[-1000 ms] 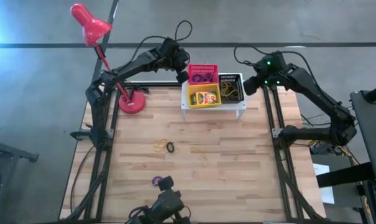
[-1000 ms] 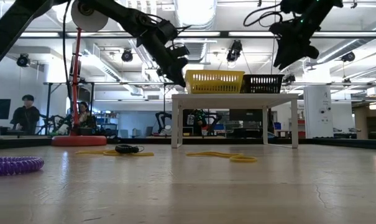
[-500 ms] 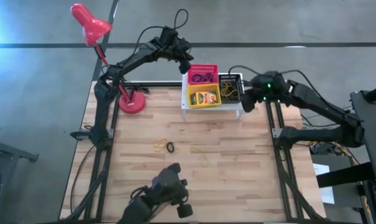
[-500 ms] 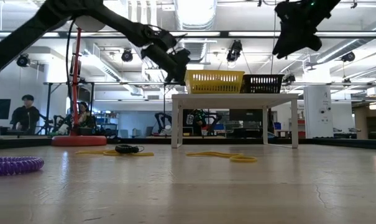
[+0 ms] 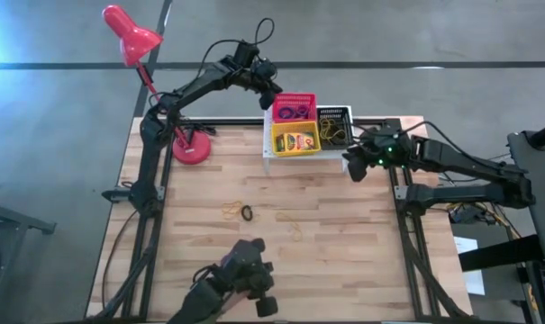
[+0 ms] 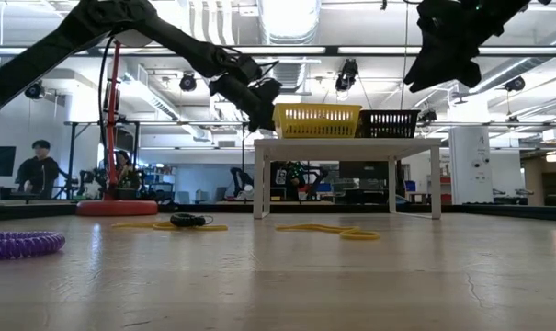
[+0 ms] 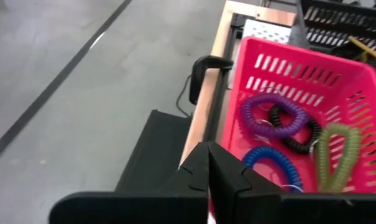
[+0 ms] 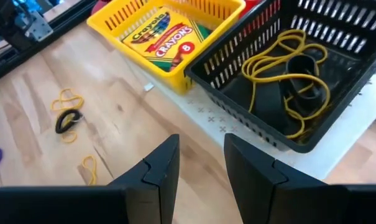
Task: Pick & Place Office Desk Supplies
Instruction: Adjust the bins on the shelf, then put the yellow rubber band into the black bin on the shelf
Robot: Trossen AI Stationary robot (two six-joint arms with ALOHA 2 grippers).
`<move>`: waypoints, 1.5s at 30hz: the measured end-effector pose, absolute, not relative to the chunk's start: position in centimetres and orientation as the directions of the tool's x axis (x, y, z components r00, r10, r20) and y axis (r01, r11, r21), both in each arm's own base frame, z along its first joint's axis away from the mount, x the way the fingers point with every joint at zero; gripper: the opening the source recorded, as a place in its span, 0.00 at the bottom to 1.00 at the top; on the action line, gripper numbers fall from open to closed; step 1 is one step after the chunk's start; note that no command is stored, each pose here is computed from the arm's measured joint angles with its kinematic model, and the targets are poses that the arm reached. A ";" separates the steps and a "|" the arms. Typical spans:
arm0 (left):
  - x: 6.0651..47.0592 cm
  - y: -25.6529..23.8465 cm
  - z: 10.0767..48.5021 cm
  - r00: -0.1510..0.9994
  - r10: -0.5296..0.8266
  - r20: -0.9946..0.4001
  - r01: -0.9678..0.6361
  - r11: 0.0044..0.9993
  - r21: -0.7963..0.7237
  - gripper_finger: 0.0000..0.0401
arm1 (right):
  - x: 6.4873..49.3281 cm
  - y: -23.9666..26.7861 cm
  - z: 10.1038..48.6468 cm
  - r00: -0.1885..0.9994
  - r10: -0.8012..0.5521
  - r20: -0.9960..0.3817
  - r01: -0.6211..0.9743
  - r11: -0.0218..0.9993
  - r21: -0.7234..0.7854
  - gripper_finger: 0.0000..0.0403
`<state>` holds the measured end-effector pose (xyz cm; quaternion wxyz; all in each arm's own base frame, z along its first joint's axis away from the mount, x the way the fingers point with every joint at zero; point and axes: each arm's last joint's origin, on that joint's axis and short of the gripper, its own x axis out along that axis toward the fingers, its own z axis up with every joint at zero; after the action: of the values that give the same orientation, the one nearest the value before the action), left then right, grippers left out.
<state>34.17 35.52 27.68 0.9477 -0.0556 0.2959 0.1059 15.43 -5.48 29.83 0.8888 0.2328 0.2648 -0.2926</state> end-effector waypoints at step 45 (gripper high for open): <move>30.1 3.5 28.8 0.670 0.043 -0.741 0.045 0.994 0.098 0.00 | 20.7 1.5 19.7 0.966 -0.024 -0.258 0.084 0.972 0.221 0.30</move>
<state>30.06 3.49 28.80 0.9122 0.0541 0.4061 -0.0008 20.69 1.54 19.74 0.9847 0.1157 0.1277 -0.0274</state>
